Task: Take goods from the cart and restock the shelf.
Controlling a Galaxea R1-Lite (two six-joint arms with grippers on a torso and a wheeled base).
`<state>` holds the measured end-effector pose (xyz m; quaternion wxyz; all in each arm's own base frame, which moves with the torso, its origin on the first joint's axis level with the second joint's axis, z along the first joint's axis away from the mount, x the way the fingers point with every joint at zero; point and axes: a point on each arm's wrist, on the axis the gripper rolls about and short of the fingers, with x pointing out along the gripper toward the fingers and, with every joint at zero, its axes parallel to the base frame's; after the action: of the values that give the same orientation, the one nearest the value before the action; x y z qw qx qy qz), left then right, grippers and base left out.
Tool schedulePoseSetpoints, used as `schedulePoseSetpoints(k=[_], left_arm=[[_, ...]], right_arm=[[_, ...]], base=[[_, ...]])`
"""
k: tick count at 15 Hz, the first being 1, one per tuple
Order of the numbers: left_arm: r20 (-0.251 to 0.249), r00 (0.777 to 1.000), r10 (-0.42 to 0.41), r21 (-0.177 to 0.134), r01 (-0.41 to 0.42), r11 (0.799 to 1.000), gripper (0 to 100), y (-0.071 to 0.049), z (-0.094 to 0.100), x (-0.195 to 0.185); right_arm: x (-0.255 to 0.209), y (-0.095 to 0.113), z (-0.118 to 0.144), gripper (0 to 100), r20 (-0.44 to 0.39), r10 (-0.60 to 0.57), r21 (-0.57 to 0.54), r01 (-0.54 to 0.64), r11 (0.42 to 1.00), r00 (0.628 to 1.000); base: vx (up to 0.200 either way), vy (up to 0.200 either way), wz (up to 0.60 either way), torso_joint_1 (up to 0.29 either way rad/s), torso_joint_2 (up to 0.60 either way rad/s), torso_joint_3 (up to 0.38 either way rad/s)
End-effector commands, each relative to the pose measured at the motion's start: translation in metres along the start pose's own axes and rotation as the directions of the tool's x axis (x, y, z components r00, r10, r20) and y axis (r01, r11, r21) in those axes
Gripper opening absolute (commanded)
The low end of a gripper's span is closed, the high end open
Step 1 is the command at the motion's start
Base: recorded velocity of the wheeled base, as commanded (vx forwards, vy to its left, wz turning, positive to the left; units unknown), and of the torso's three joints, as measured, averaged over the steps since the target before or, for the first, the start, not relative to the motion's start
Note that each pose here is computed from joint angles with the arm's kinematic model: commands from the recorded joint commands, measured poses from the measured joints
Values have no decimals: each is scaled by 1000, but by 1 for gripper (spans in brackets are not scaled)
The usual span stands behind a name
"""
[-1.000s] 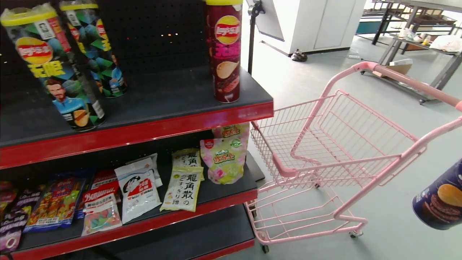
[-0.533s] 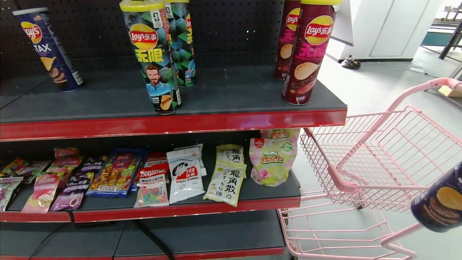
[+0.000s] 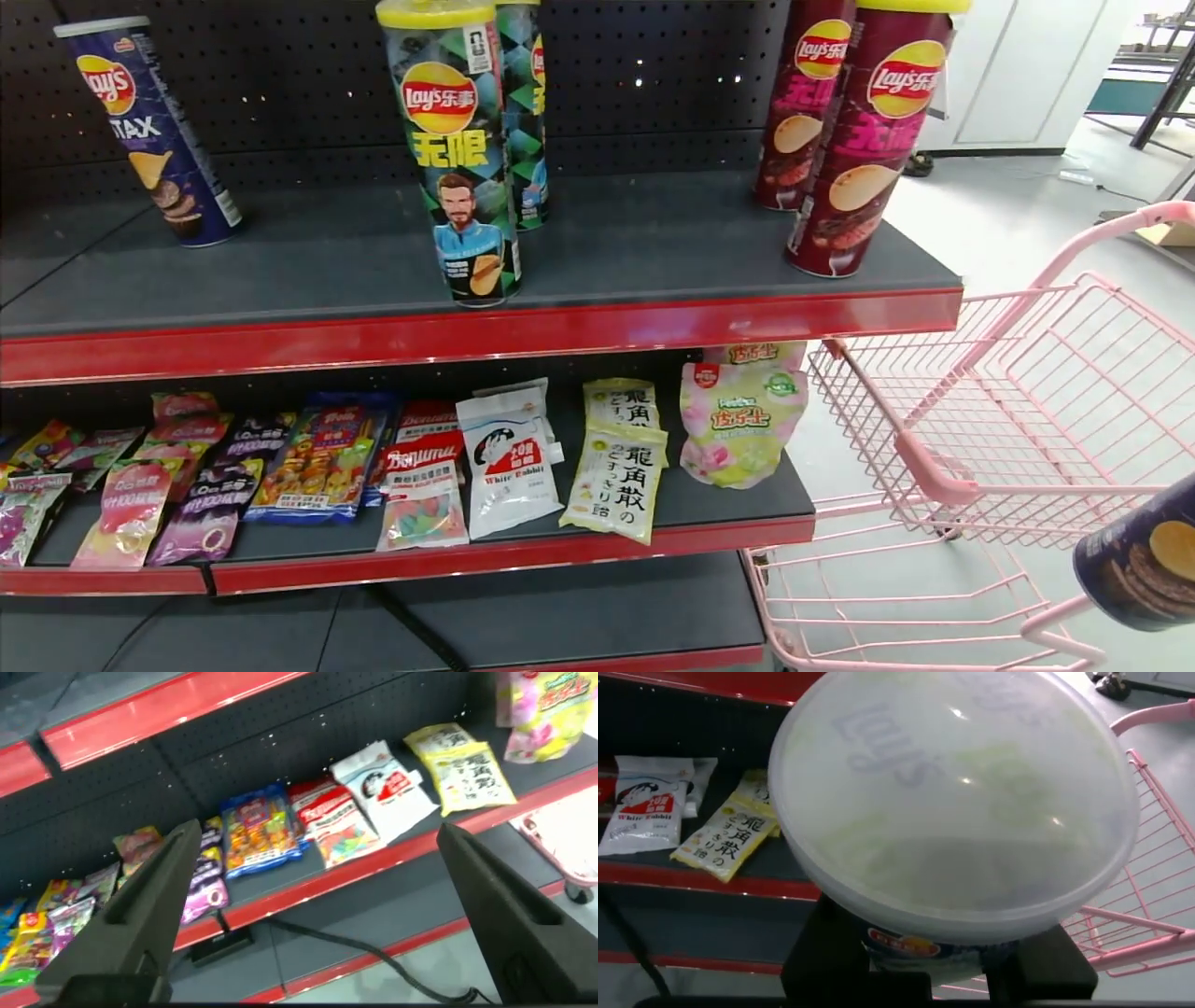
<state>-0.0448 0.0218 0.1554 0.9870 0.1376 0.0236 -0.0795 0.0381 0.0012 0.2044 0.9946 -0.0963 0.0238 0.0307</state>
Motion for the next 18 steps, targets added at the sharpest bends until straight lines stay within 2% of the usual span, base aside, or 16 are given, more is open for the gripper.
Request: schedulePoseSetpoints(k=[1, 6, 10, 15, 18], left_arm=[[8, 1000, 4, -2, -4, 1000, 100, 0, -1, -1], [17, 1000, 3, -3, -3, 1000, 100, 0, -2, -3], [21, 1000, -1, -4, 1, 1000, 100, 0, -2, -3], [22, 1000, 1, 16, -2, 1000, 100, 0, -2, -3], [22, 1000, 1, 17, -2, 1000, 100, 0, -2, -3]], right_arm=[[-4, 0, 0, 0, 18, -3, -1, 3, 1000, 1000], [-4, 1, -3, 0, 10, -2, -13, 2, 1000, 1000], [-3, 1, -3, 0, 6, -9, -37, 9, 999, 1000], [-2, 0, 0, 0, 7, -4, -37, 5, 999, 1000], [-1, 0, 0, 0, 2, -3, -37, 3, 999, 1000]], base=[[0, 200, 0, 7, 12, 2], [0, 200, 0, 2, 2, 5], [0, 0, 0, 0, 0, 0], [0, 0, 0, 138, -415, -287], [0, 0, 0, 193, -564, -370]])
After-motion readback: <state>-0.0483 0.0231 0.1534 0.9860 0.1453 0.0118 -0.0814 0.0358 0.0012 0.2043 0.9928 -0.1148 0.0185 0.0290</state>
